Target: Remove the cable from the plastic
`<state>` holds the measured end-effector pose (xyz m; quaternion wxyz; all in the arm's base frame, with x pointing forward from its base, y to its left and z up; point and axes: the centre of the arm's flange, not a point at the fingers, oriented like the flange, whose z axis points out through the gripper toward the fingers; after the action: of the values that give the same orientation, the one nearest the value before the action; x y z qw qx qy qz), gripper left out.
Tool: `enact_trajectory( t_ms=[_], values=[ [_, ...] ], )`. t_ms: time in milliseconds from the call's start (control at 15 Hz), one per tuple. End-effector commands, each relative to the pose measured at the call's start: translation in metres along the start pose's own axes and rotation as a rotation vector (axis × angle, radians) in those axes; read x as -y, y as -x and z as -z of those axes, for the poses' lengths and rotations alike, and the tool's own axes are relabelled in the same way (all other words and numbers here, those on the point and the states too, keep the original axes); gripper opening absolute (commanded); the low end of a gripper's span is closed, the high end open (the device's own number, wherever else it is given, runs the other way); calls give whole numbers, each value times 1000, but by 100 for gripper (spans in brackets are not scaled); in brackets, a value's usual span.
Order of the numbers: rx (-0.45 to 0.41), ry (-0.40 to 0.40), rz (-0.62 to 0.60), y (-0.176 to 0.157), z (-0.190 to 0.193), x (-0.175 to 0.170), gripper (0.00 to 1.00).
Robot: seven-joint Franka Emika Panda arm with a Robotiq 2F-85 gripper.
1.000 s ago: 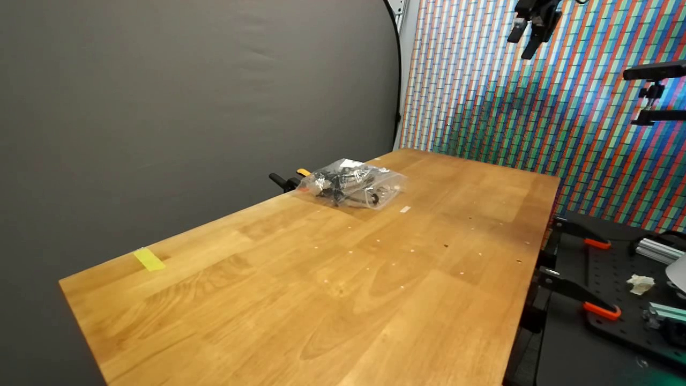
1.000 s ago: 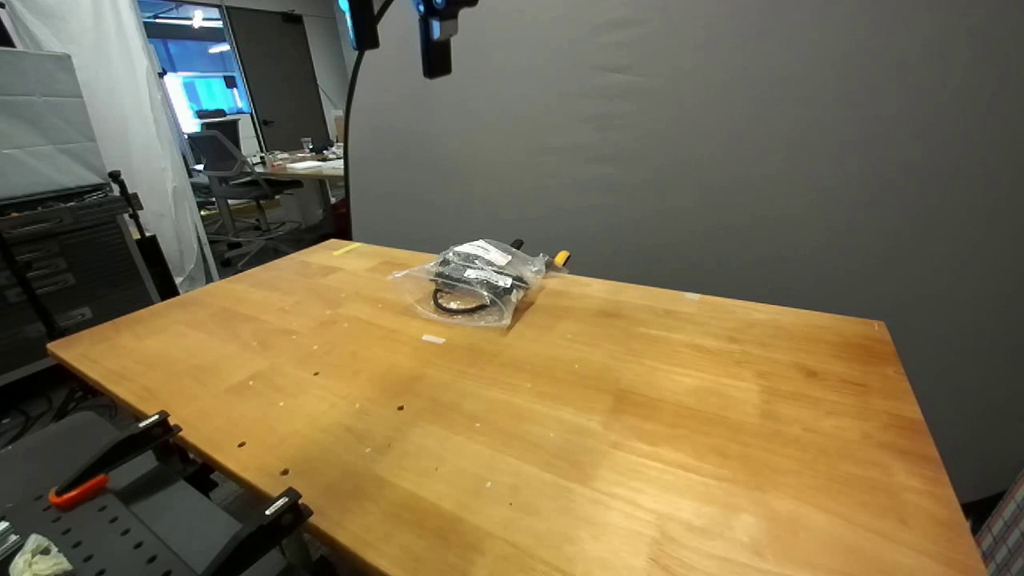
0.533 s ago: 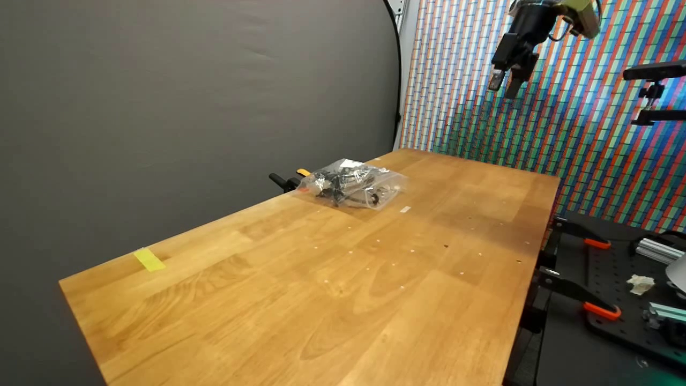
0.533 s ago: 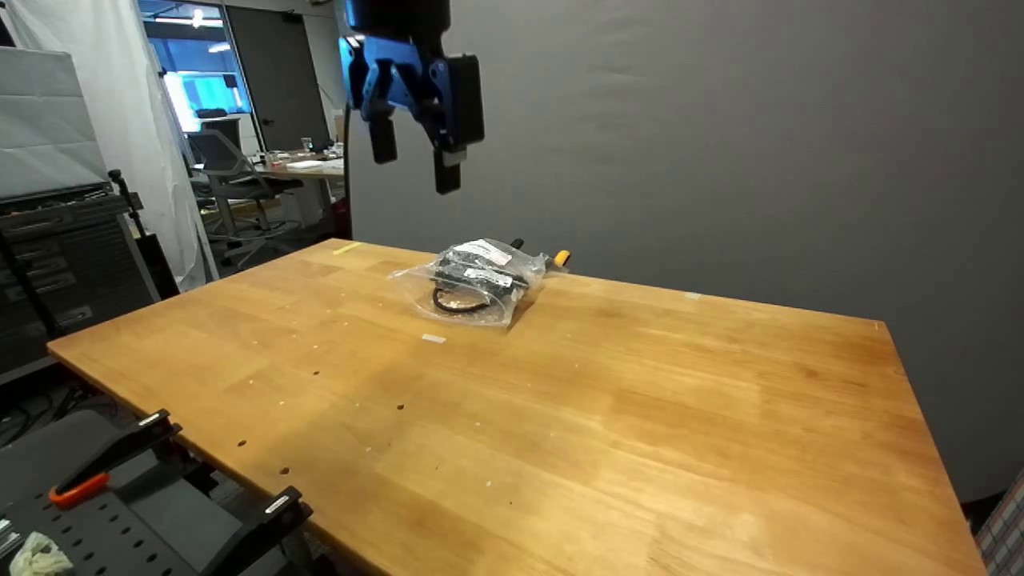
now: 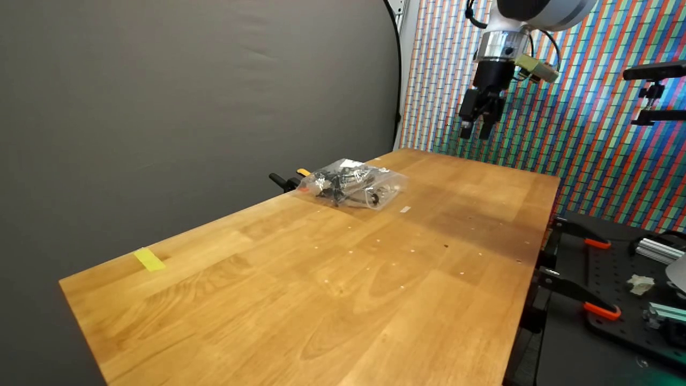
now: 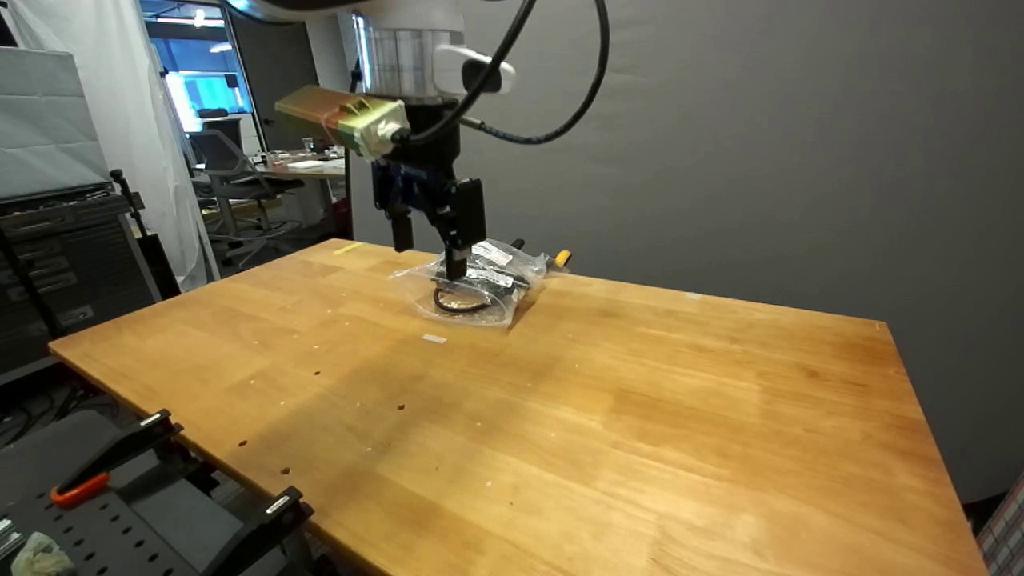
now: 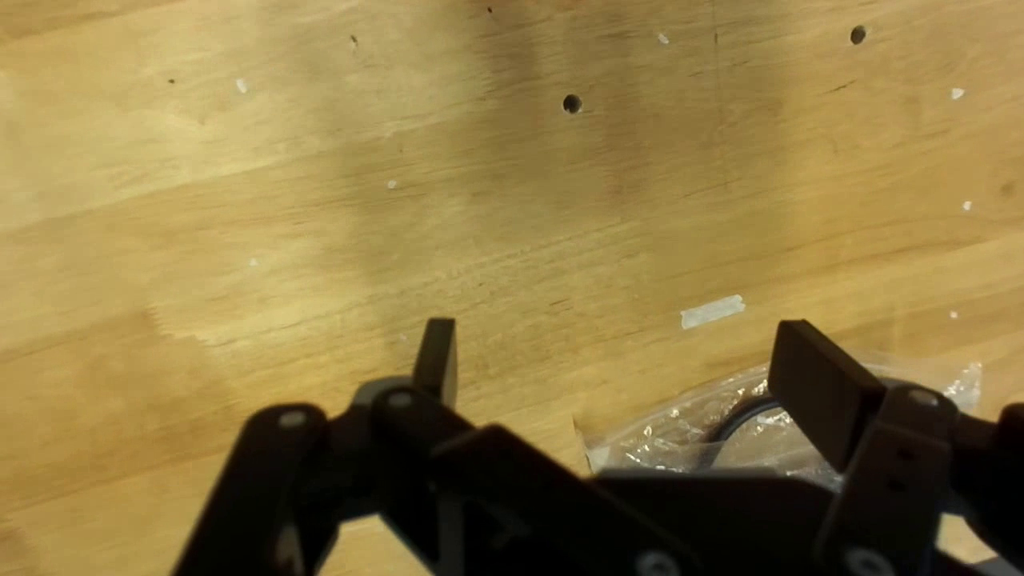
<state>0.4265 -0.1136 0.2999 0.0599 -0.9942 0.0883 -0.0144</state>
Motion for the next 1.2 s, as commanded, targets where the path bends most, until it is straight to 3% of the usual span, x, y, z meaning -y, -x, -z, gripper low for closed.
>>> enact_trajectory(
  t_ms=[0,667,1133],
  values=[
    [-12,-7,-19,-21,-42,14,100],
    [-55,-34,21,-35,-124,61,100],
    [-211,-34,98,-51,-149,79,100]
  ],
)
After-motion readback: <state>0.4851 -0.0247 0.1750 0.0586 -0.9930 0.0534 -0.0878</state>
